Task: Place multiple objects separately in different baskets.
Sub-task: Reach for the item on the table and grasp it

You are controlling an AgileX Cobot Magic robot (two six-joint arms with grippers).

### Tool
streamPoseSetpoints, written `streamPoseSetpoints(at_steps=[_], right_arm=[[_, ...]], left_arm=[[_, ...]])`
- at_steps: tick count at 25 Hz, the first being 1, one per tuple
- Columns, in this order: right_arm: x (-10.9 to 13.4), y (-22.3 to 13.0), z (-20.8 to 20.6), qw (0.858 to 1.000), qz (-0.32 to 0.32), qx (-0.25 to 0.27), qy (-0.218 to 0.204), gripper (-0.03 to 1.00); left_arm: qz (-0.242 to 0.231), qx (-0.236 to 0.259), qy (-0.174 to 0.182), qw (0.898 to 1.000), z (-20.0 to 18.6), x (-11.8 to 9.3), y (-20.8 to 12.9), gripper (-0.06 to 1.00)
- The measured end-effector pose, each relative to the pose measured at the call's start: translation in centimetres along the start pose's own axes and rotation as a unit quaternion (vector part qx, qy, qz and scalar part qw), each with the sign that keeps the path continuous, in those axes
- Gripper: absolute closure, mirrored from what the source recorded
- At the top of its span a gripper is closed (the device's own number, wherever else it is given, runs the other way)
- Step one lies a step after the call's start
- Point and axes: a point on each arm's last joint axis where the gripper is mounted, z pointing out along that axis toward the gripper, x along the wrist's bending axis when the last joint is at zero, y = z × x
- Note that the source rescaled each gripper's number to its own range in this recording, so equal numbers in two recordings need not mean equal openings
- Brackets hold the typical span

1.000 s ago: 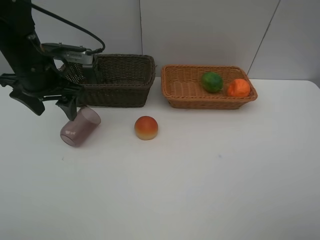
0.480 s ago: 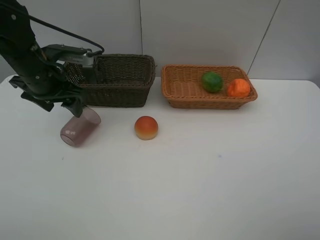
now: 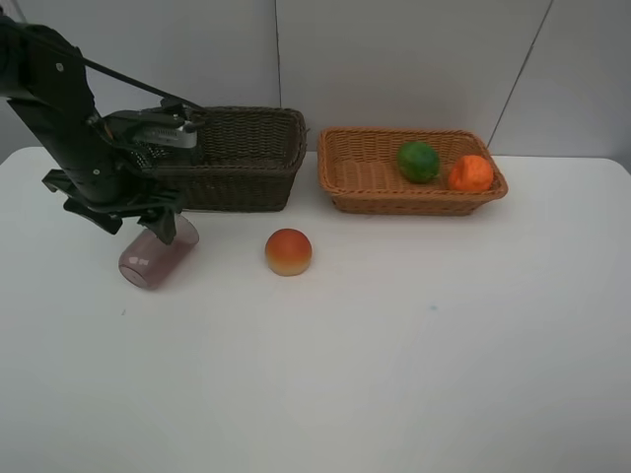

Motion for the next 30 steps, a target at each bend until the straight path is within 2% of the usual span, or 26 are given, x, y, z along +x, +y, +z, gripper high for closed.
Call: streamPoseSetpoints(at_steps=[6,12,30], right_arm=[[0.0,0.0,0.0,1.000,0.000,0.000,0.000,-0.03],[0.0,0.0,0.0,1.000,0.000,0.000,0.000,-0.03],[0.0,0.0,0.0,1.000,0.000,0.000,0.000,-0.03]], left_arm=[[0.010,-0.013,-0.001,1.000,0.6,0.0,0.3,0.09],[0.026,-0.005,-0.001,1.000,1.8,-0.1,0.4,0.09],[0.028,-0.025,-0.004,0.999,3.4,-0.2,0.9,0.09]])
